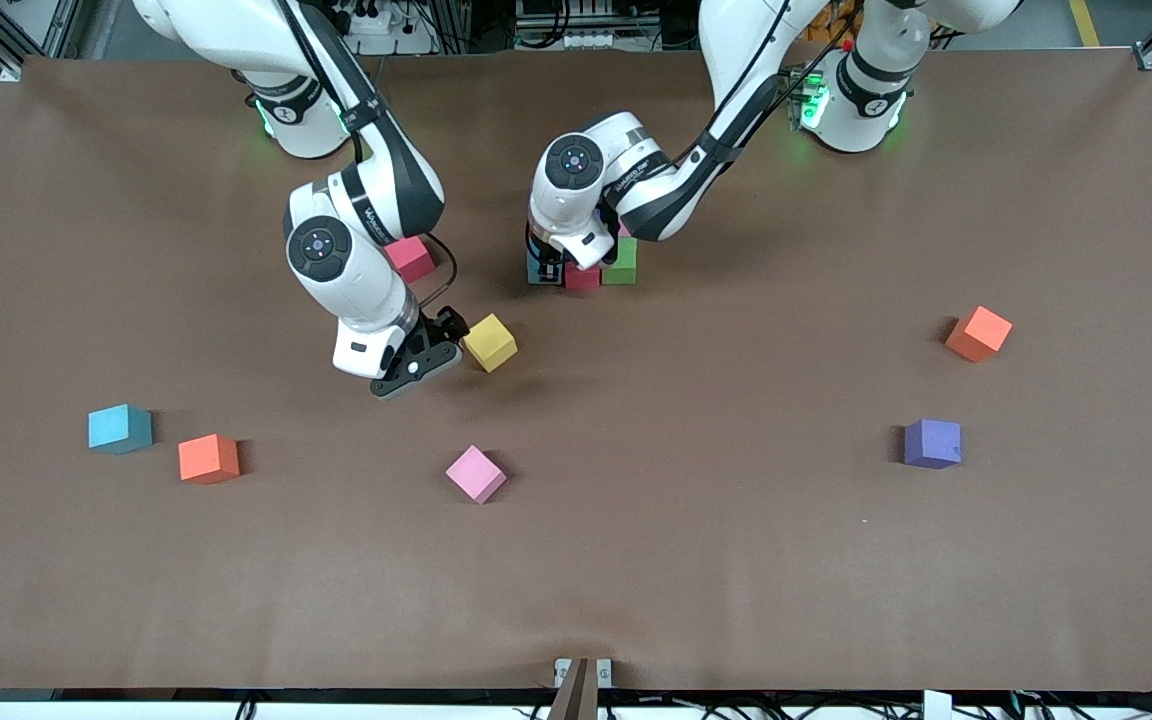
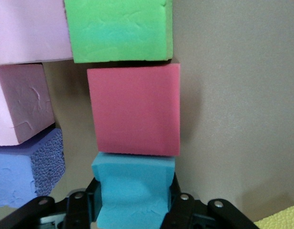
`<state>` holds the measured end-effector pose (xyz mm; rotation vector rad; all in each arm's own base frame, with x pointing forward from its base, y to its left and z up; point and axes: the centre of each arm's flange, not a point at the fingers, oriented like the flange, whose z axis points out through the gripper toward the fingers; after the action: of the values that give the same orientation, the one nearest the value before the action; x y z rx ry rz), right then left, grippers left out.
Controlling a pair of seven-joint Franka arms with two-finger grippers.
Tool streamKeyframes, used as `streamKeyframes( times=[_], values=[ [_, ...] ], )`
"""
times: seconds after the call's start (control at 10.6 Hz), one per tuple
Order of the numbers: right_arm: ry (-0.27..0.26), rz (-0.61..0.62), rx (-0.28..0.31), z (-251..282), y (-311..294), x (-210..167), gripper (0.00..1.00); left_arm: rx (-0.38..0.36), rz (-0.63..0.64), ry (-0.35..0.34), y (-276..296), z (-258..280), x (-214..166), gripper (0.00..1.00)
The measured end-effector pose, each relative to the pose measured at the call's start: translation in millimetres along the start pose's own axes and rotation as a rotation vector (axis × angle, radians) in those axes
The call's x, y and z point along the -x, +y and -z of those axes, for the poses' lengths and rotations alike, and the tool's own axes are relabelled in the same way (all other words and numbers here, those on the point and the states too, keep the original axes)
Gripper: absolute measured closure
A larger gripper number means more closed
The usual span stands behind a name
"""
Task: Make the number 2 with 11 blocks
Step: 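Grasp the yellow cube with the right gripper while the left gripper holds cyan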
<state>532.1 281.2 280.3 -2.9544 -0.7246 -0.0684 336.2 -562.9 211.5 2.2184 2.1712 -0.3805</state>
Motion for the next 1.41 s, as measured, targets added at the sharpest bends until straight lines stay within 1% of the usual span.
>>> streamKeyframes(
  times=[0.85,1.13,1.41],
  values=[
    [-0.003,0.051,-0.004,-3,-29,1,0.00,0.000,-0.007,0.001,3,0,-3,0.45],
    [-0.013,0.081,-0.008,-7,-43,5,0.00,0.000,-0.004,0.001,4,0,-4,0.45],
    [-0.022,0.083,-0.006,-16,-44,13,0.00,-0.002,0.001,0.004,6,-1,-7,0.44]
  ],
)
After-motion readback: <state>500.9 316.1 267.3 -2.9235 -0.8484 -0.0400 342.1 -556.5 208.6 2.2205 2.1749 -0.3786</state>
